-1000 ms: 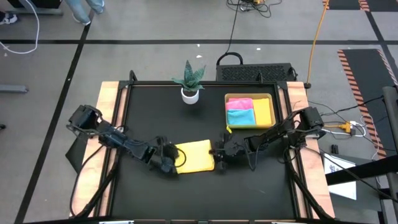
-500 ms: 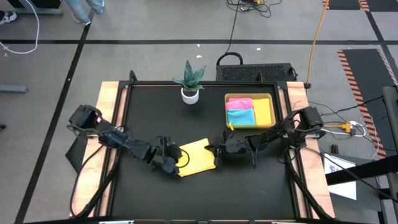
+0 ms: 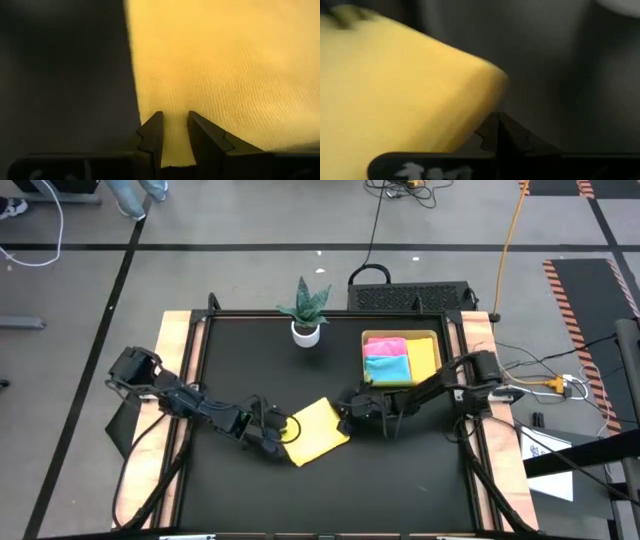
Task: Fold microfiber towels
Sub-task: Fold the yellow microfiber cloth
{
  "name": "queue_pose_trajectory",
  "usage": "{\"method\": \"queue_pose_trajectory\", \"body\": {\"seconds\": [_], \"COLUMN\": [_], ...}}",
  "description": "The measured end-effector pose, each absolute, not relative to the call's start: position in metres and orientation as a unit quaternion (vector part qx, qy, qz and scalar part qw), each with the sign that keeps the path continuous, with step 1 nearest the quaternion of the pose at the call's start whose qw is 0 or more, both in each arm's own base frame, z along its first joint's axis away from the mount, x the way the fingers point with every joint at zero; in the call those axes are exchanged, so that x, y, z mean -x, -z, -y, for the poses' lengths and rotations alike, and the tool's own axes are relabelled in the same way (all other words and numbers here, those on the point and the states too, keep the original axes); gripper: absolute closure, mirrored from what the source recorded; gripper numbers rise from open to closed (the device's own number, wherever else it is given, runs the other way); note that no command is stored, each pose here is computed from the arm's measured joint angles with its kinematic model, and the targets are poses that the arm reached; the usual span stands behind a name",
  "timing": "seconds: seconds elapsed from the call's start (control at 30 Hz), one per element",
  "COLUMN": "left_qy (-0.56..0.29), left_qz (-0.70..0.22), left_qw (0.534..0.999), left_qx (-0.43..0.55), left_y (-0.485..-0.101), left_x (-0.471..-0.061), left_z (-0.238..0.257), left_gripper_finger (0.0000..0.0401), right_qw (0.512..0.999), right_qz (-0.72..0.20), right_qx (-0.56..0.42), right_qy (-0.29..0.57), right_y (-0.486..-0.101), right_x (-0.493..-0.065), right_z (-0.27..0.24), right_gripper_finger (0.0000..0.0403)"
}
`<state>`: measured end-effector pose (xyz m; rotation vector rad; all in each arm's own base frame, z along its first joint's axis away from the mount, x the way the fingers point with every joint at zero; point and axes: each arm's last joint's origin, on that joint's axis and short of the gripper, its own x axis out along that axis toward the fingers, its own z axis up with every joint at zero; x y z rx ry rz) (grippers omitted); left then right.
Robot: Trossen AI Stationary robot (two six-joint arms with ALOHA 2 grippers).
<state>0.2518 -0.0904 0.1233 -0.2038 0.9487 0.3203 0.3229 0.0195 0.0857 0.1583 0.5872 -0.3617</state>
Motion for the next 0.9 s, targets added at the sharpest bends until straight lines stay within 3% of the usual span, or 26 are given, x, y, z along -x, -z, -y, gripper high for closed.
{"method": "queue_pose_trajectory", "body": {"seconds": [0.17, 0.33, 0.47, 0.67, 0.9], "left_qy": [-0.136, -0.092, -0.083, -0.121, -0.182], "left_qz": [-0.433, -0.348, -0.287, -0.241, -0.286], "left_qw": [0.885, 0.928, 0.950, 0.959, 0.934], "left_qx": [0.101, 0.100, 0.087, 0.086, 0.113], "left_y": [-0.135, -0.148, -0.149, -0.126, -0.095], "left_x": [-0.255, -0.277, -0.296, -0.321, -0.323], "left_z": [0.095, 0.090, 0.077, 0.047, 0.016], "left_gripper_finger": [0.0309, 0.0309, 0.0309, 0.0309, 0.0309], "right_qw": [0.947, 0.964, 0.962, 0.952, 0.941], "right_qz": [-0.252, -0.234, -0.246, -0.287, -0.326], "right_qx": [-0.059, -0.087, -0.110, -0.101, -0.083], "right_qy": [0.189, 0.088, 0.039, 0.039, 0.042], "right_y": [-0.124, -0.140, -0.132, -0.106, -0.092], "right_x": [-0.317, -0.317, -0.318, -0.318, -0.315], "right_z": [-0.025, -0.042, -0.054, -0.059, -0.059], "right_gripper_finger": [0.0403, 0.0403, 0.0403, 0.0403, 0.0403]}}
